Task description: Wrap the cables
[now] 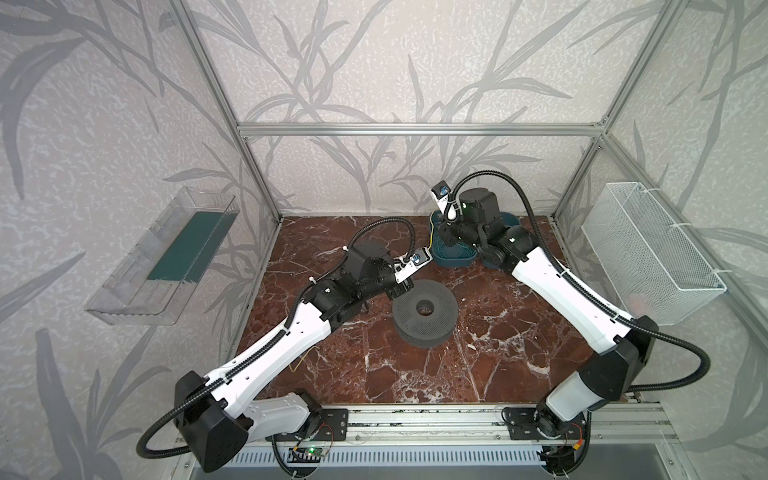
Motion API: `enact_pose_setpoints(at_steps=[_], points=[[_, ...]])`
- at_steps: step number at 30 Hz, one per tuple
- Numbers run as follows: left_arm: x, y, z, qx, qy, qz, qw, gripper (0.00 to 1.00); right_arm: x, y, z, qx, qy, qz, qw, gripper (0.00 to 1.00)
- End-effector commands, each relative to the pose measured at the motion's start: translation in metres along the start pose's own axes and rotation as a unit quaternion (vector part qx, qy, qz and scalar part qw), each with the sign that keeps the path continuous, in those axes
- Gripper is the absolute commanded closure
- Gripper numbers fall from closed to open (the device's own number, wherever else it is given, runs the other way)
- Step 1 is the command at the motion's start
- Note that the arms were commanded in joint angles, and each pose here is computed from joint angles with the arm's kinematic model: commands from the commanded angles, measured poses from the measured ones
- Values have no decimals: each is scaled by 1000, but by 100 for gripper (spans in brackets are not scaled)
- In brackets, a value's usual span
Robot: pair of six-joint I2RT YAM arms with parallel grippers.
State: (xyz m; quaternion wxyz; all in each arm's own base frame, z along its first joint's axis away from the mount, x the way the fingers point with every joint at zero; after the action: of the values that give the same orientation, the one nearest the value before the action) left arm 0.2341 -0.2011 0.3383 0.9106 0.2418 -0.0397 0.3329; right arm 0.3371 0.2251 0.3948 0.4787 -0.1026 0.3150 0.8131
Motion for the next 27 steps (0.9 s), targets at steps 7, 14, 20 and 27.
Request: enact_pose_setpoints(at_steps=[7, 14, 20, 27], points=[[-1, 12, 1, 1, -31, 8, 999, 100, -35, 13, -5, -14, -60, -52, 997, 100], [0, 12, -8, 20, -43, 26, 999, 100, -89, 27, -39, -37, -202, -55, 977, 100], [8, 9, -27, 67, -71, 80, 992, 100, -146, 46, -100, -75, -395, -105, 910, 100], [28, 6, -54, 136, -86, 133, 978, 100, -185, 70, -138, -125, -509, -144, 840, 100]])
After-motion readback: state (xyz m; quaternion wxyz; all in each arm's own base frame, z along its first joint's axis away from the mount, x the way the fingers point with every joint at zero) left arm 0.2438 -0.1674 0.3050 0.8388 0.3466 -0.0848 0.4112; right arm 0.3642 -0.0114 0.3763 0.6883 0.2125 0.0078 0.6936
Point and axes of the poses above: each gripper's point midway between its finger pads, its own y axis back along the fingers, its own x axis along the line the jaws close on, z = x × y, the point moved 10 cm from there along y, back along the fingers, and after that the axes turned 13 degrees about y, right-handed, at the moved point
